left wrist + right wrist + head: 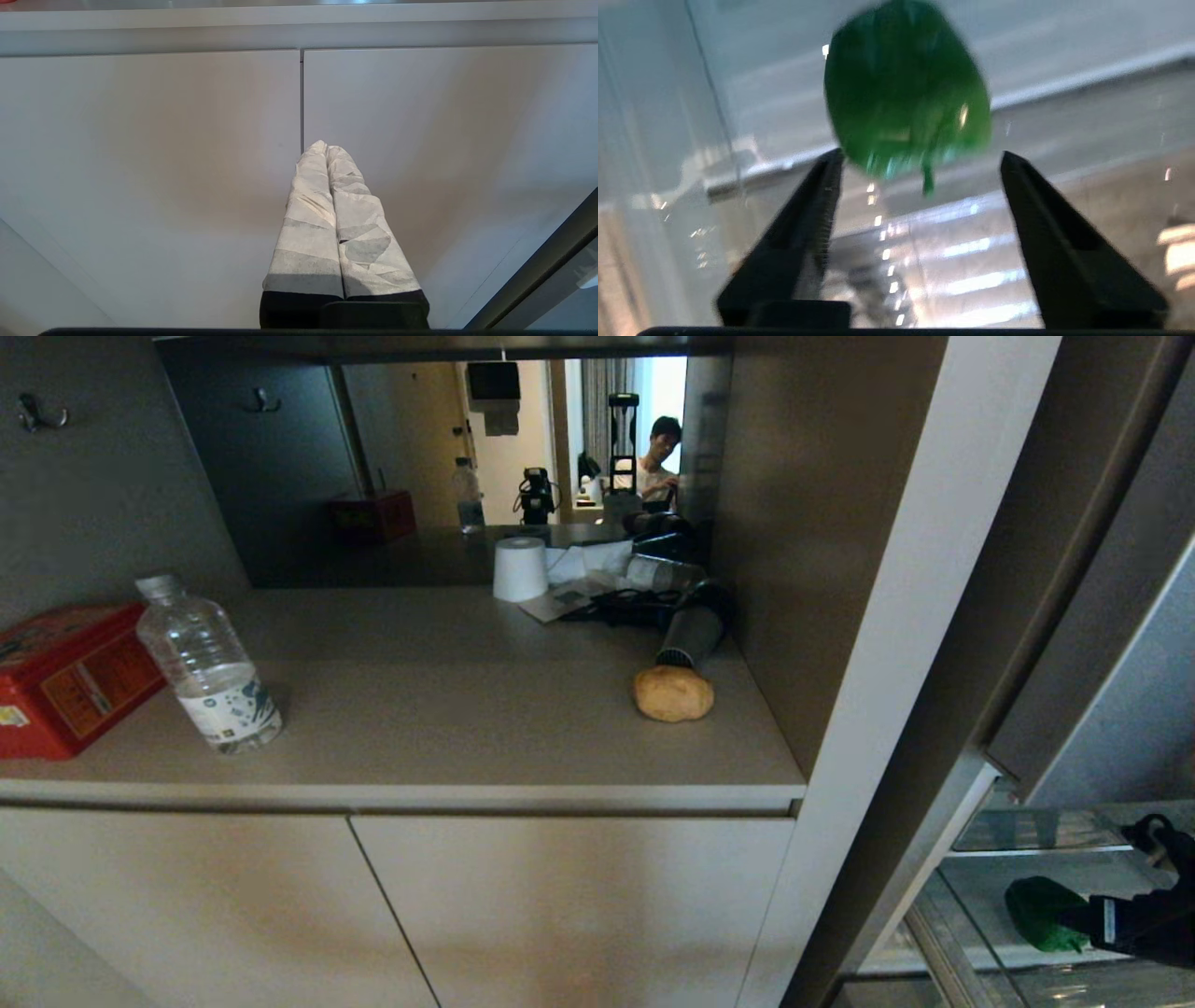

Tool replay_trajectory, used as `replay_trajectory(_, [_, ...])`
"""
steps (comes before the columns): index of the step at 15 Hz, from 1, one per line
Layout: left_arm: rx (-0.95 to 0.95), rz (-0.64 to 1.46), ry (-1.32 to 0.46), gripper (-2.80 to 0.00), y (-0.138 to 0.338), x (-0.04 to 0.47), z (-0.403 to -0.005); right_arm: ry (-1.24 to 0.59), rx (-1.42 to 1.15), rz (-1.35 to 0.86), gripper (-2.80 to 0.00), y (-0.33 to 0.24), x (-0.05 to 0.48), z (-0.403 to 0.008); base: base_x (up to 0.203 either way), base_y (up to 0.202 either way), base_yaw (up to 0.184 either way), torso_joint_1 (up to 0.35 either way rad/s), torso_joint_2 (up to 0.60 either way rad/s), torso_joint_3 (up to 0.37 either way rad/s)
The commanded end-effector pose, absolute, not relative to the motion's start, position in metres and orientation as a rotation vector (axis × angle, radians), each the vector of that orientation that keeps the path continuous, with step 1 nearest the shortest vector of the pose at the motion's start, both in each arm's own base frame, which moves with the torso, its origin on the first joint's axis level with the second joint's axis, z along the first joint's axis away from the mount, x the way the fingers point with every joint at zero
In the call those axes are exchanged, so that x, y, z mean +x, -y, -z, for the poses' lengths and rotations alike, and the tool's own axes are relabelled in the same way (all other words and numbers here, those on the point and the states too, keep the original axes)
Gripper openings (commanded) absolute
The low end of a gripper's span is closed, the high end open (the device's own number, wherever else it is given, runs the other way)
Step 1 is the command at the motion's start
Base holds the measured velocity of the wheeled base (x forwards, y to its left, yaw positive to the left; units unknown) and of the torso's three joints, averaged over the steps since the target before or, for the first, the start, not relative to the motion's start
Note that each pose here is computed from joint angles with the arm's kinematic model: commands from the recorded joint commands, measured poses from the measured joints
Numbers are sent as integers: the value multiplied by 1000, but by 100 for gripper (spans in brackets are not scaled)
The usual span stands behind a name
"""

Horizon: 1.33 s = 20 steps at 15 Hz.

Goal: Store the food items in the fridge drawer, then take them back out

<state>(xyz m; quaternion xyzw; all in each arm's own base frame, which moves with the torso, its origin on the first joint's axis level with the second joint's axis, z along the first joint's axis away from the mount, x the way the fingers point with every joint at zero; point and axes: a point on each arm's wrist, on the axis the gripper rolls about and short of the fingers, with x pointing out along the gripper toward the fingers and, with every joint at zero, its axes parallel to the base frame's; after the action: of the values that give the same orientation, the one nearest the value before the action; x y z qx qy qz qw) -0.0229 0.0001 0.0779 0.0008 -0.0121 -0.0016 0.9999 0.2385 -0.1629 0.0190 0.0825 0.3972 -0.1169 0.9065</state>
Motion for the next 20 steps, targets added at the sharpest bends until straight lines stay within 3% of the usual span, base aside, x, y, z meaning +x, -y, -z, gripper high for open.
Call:
replay_trajectory(1, [2,3,14,-280,0,-22,-75,-816,177,213,0,169,247,-11,0,0,0,0,0,0])
replay_trajectory(17, [2,3,14,-280,0,-22,-75,-808,207,112,0,176,261,8,0,0,0,0,0,0])
replay_trajectory(18, [2,3,14,-280,0,-22,-75,-809,207,111,-280,176,261,8,0,0,0,0,0,0])
replay_trajectory(20, [2,3,14,-280,0,-22,-75,-812,208,112,-280,175,260,8,0,0,0,0,0,0])
